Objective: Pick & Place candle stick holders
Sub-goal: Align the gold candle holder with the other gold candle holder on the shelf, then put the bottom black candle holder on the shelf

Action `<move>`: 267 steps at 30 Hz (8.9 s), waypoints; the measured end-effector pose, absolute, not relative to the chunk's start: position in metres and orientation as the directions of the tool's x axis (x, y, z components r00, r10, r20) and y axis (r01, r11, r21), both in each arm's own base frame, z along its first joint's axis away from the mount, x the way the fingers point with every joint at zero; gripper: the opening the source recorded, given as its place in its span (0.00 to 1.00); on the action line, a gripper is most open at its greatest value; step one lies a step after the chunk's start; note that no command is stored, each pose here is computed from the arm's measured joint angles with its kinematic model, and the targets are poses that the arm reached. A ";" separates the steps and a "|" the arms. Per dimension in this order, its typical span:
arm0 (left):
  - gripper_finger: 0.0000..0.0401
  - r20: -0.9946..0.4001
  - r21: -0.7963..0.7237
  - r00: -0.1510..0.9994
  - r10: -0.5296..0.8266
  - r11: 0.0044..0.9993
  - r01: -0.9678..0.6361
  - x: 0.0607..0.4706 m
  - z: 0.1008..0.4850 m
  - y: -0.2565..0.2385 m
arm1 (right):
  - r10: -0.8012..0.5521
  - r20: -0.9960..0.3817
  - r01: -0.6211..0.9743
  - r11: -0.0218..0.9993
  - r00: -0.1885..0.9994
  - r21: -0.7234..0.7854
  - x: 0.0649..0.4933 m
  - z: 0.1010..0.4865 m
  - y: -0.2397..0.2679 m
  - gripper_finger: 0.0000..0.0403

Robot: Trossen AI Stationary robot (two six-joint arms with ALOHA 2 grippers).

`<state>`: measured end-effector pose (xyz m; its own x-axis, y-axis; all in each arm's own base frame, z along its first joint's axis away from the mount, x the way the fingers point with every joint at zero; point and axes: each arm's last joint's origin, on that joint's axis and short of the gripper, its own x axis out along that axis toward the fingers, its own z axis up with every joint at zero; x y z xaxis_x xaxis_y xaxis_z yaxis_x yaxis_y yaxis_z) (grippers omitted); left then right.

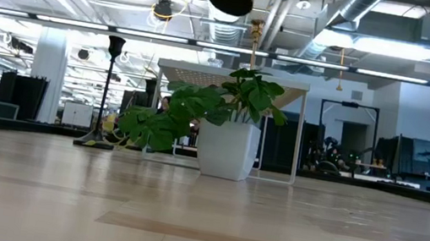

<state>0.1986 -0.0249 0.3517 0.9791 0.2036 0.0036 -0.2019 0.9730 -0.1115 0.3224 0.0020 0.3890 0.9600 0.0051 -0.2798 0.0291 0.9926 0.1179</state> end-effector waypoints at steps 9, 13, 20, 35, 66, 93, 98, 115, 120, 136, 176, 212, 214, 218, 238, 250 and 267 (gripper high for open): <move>0.01 -0.061 -0.235 0.986 0.157 0.958 -0.167 0.224 0.336 -0.002 | -0.023 -0.362 0.069 0.991 0.932 0.114 0.319 0.382 -0.008 0.00; 0.01 -0.041 -0.285 0.993 0.113 0.951 -0.120 0.228 0.337 0.001 | -0.030 -0.385 0.078 0.991 0.923 0.111 0.319 0.380 -0.010 0.00; 0.01 -0.024 -0.290 0.999 0.045 0.956 -0.050 0.244 0.337 -0.001 | -0.044 -0.389 0.094 0.989 0.920 0.111 0.318 0.379 -0.015 0.00; 0.01 -0.016 -0.087 1.000 -0.020 0.996 0.019 0.254 0.344 -0.003 | -0.049 -0.407 0.092 0.992 0.912 0.086 0.317 0.378 -0.017 0.00; 0.54 0.039 -0.072 0.995 0.096 0.993 -0.093 0.274 0.337 0.002 | -0.013 -0.347 0.035 0.998 0.938 0.057 0.320 0.383 -0.014 0.00; 0.05 0.062 -0.106 0.993 0.099 0.990 -0.092 0.283 0.333 0.002 | -0.016 -0.340 0.031 0.999 0.940 0.039 0.320 0.384 -0.015 0.00; 0.04 0.061 -0.111 0.991 0.120 0.987 -0.112 0.283 0.332 0.002 | -0.020 -0.339 0.034 0.999 0.941 0.037 0.320 0.384 -0.015 0.02; 0.04 0.062 -0.104 0.984 0.168 0.981 -0.161 0.282 0.333 0.004 | -0.031 -0.319 0.040 0.999 0.947 0.022 0.312 0.392 -0.017 0.14; 0.04 0.069 -0.098 0.983 0.172 0.981 -0.165 0.279 0.336 0.004 | -0.025 -0.294 0.034 0.999 0.955 0.026 0.298 0.403 -0.016 0.14; 0.04 0.031 -0.040 0.926 0.376 0.926 -0.375 0.254 0.321 0.027 | -0.019 -0.331 0.039 0.998 0.944 0.055 0.240 0.426 -0.011 0.41; 0.04 0.140 -0.017 0.810 0.569 0.820 -0.572 0.285 0.275 0.101 | -0.244 -0.542 0.277 0.961 0.804 -0.022 0.211 0.389 -0.018 0.00; 0.24 0.095 -0.140 0.790 0.605 0.794 -0.591 0.278 0.256 0.099 | -0.245 -0.503 0.278 0.960 0.829 -0.009 0.214 0.393 -0.018 0.00; 0.28 0.101 -0.169 0.794 0.599 0.797 -0.580 0.279 0.256 0.099 | -0.245 -0.503 0.278 0.960 0.829 -0.009 0.214 0.393 -0.018 0.00; 0.38 0.106 -0.192 0.836 0.538 0.836 -0.514 0.280 0.257 0.097 | -0.244 -0.503 0.278 0.961 0.829 -0.009 0.214 0.393 -0.018 0.00; 0.48 0.106 -0.033 0.838 0.536 0.844 -0.536 0.228 0.308 0.071 | -0.221 -0.505 0.254 0.967 0.835 -0.003 0.214 0.393 -0.015 0.00; 0.37 0.022 -0.031 0.857 0.515 0.857 -0.514 0.169 0.329 0.026 | -0.221 -0.504 0.254 0.967 0.835 -0.003 0.214 0.393 -0.015 0.00; 0.23 -0.301 -0.194 0.816 0.494 0.806 -0.560 0.146 0.295 -0.009 | -0.221 -0.505 0.255 0.967 0.834 -0.003 0.214 0.393 -0.015 0.00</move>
